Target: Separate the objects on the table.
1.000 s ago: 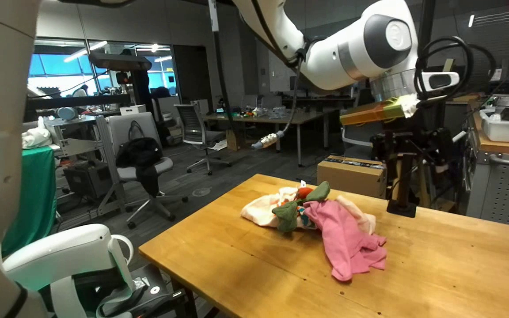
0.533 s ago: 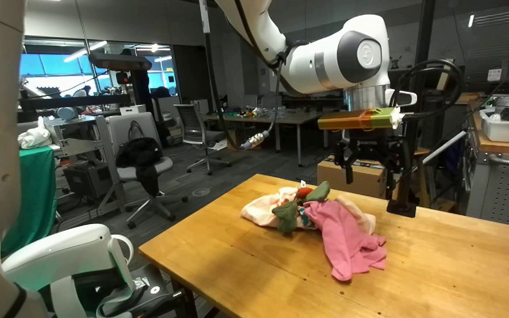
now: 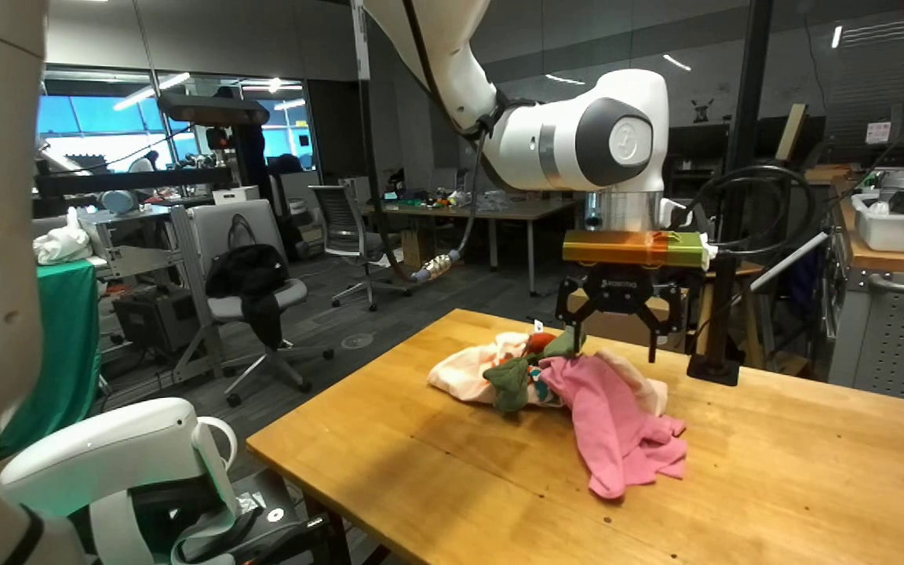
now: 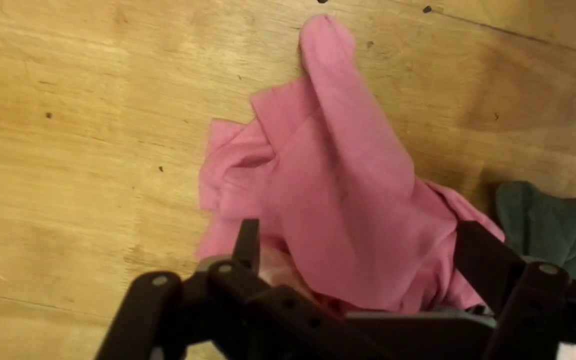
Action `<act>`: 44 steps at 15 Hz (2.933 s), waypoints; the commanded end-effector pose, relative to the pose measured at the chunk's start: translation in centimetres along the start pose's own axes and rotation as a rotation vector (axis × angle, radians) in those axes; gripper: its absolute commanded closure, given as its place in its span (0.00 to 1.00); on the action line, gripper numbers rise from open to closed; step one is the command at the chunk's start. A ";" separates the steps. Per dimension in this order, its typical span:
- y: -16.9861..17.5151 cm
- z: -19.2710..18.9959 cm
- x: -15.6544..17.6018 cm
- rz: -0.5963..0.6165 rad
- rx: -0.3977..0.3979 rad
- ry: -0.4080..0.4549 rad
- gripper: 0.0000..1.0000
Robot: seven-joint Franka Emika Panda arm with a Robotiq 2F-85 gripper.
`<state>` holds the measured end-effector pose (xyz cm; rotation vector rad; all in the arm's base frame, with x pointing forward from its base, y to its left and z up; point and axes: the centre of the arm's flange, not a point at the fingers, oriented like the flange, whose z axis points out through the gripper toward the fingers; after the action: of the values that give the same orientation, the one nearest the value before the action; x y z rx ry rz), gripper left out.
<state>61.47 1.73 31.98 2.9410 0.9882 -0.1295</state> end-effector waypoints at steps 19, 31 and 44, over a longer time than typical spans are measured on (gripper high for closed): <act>-5.4 7.1 0.5 -0.229 -0.010 0.090 0.00; -4.8 7.3 0.0 -0.101 -0.225 0.104 0.58; -2.1 3.2 -1.5 0.052 -0.271 0.172 0.96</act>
<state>58.91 2.94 26.71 2.7646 0.9574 0.1806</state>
